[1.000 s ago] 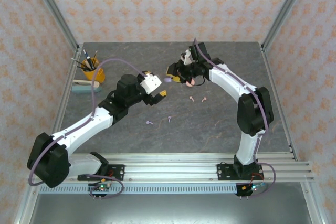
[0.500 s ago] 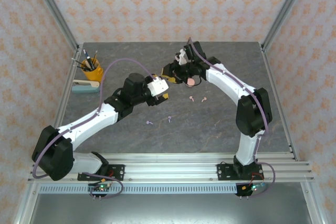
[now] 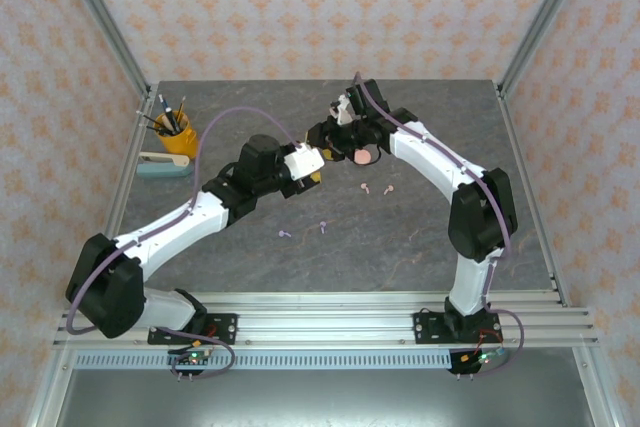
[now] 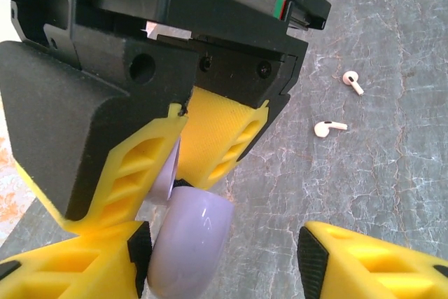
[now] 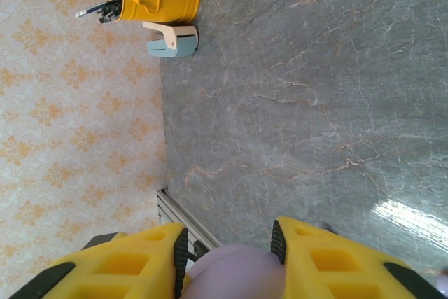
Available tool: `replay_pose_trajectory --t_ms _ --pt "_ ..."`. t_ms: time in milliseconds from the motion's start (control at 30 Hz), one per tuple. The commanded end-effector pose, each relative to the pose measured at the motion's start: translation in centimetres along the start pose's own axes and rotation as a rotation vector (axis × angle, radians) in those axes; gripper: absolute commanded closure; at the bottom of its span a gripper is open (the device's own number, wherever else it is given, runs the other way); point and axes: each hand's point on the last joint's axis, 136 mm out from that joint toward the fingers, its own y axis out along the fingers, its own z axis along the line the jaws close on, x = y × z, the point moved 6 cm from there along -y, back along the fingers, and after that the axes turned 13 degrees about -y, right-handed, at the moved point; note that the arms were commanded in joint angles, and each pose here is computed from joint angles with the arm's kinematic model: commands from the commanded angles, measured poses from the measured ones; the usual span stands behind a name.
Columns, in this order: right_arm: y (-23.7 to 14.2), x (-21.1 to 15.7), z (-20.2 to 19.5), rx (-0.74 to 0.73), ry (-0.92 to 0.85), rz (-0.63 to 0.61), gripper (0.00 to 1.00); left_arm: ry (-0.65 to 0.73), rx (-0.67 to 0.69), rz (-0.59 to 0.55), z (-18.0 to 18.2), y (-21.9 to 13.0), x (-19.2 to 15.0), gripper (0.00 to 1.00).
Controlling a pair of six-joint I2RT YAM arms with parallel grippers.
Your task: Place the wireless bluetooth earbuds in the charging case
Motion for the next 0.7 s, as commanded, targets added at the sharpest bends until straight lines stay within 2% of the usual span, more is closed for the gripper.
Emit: replay_pose_trajectory --t_ms 0,167,367,567,667 --pt "-1.7 0.4 2.7 0.034 -0.064 -0.033 0.64 0.012 -0.006 0.0 0.2 0.2 0.9 0.43" --pt "-1.7 0.3 2.8 0.035 -0.067 -0.03 0.64 0.009 -0.001 0.024 0.4 0.7 0.9 0.52" --pt "-1.7 0.2 3.1 0.039 -0.071 -0.027 0.64 0.005 0.002 0.032 0.6 1.2 1.0 0.57" --pt "-1.8 0.2 3.4 0.041 -0.076 -0.03 0.64 0.001 0.013 0.05 0.9 1.8 1.1 0.69" --pt "-1.8 0.2 3.6 0.041 -0.078 -0.03 0.64 -0.002 0.017 0.055 1.0 2.0 1.1 0.71"
